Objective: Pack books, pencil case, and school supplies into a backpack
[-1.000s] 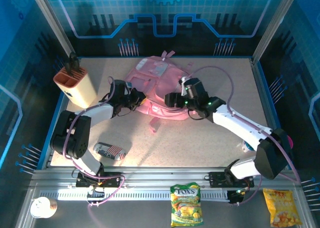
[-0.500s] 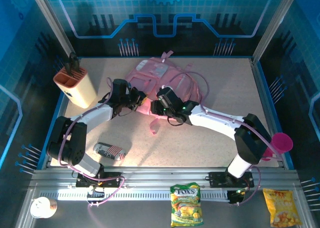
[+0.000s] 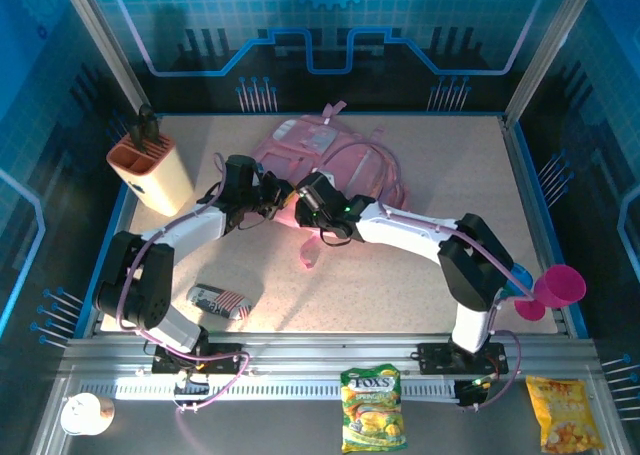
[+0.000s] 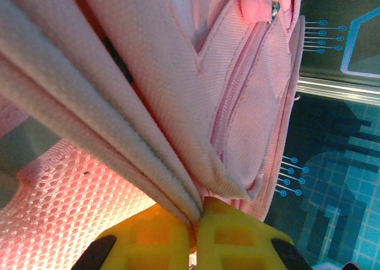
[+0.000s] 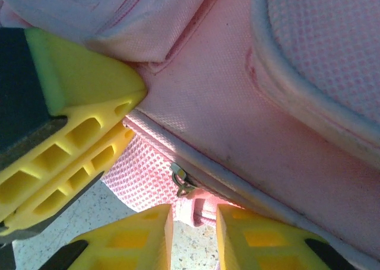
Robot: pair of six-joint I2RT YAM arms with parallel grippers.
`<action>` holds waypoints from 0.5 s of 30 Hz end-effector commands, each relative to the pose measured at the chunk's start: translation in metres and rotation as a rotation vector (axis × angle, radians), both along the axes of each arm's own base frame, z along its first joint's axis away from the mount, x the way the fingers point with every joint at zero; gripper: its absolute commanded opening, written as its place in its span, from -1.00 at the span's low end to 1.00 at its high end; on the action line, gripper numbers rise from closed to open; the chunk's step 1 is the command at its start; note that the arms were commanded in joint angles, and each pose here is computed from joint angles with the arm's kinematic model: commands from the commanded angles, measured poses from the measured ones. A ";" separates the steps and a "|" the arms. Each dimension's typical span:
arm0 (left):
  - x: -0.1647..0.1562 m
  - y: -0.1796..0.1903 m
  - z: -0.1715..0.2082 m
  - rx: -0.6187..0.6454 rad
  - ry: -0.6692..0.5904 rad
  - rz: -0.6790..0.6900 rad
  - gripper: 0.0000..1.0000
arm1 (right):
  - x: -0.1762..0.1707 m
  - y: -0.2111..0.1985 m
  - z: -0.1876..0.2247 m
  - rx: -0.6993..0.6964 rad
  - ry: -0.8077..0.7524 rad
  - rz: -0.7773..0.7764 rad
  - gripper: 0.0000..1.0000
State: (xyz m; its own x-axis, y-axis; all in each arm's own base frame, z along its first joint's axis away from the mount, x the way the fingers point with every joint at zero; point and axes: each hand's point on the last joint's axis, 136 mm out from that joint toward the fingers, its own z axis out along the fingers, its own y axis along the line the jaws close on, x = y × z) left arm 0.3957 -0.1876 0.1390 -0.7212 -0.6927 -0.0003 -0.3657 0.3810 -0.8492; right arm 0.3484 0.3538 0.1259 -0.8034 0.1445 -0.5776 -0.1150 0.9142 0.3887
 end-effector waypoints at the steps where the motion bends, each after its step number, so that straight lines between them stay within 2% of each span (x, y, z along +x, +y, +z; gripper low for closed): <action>1: 0.003 -0.024 0.036 -0.070 -0.095 -0.104 -1.00 | 0.011 0.002 0.004 -0.041 -0.047 -0.034 -0.47; 15: -0.002 -0.028 0.036 -0.078 -0.089 -0.134 -1.00 | 0.049 0.001 0.009 -0.122 -0.151 -0.103 -0.54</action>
State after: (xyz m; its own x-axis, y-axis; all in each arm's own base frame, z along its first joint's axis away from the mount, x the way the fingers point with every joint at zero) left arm 0.3994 -0.1878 0.1411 -0.7193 -0.6947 -0.0099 -0.3551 0.3798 -0.8542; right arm 0.3701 0.3520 0.1201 -0.7680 0.1079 -0.6313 -0.0870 0.9590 0.2697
